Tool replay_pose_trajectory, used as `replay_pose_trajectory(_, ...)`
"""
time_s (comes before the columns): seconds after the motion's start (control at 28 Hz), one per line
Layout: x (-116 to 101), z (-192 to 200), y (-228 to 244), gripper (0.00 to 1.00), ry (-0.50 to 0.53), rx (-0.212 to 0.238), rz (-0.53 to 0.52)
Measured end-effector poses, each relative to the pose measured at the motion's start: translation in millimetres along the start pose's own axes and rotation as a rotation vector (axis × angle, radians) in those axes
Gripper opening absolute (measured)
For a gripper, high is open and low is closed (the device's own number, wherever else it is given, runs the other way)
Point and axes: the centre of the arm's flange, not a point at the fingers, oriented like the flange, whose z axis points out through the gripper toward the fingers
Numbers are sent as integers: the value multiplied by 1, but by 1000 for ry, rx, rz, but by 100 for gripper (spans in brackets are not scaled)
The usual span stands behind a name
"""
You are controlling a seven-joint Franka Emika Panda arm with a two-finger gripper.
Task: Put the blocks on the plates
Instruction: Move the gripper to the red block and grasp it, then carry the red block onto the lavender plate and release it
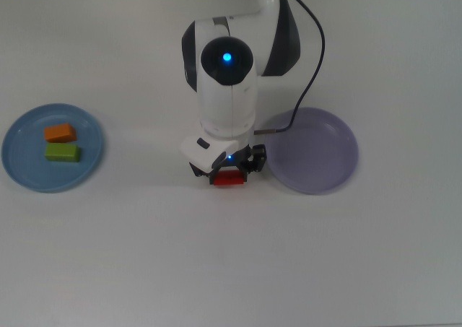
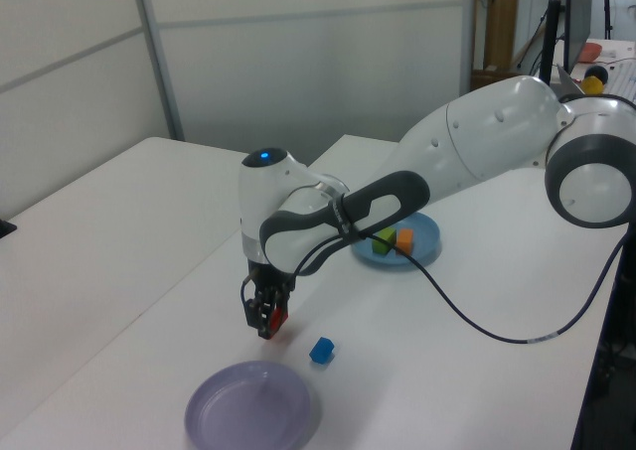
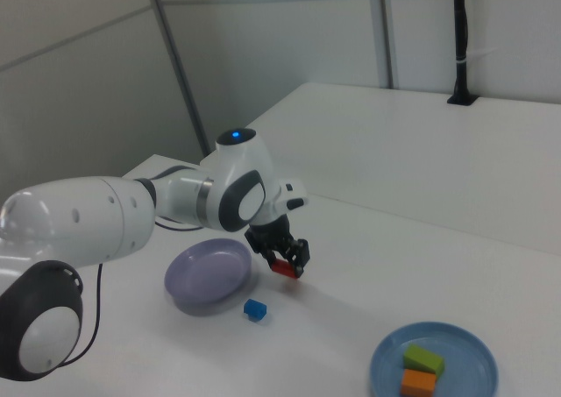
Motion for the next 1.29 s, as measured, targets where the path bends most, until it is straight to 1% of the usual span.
replay_pose_trajectory(0.14,0,-32,-20,66,12,30,-15)
replay_pose_trajectory(0.25,-4,-57,-53,66,26,53,-43)
replay_pose_trajectory(0.32,-8,-67,-76,66,31,62,-60)
replay_pose_trajectory(0.39,-13,-71,-103,66,32,61,-79)
replay_pose_trajectory(0.5,-20,-66,-128,66,25,49,-91)
replay_pose_trajectory(0.61,-28,-55,-147,66,11,24,-103)
replay_pose_trajectory(0.86,-35,-19,-162,66,-26,-36,-122)
replay_pose_trajectory(1.11,-38,3,-165,66,-48,-66,-151)
replay_pose_trajectory(1.29,-40,5,-171,67,-49,-68,-162)
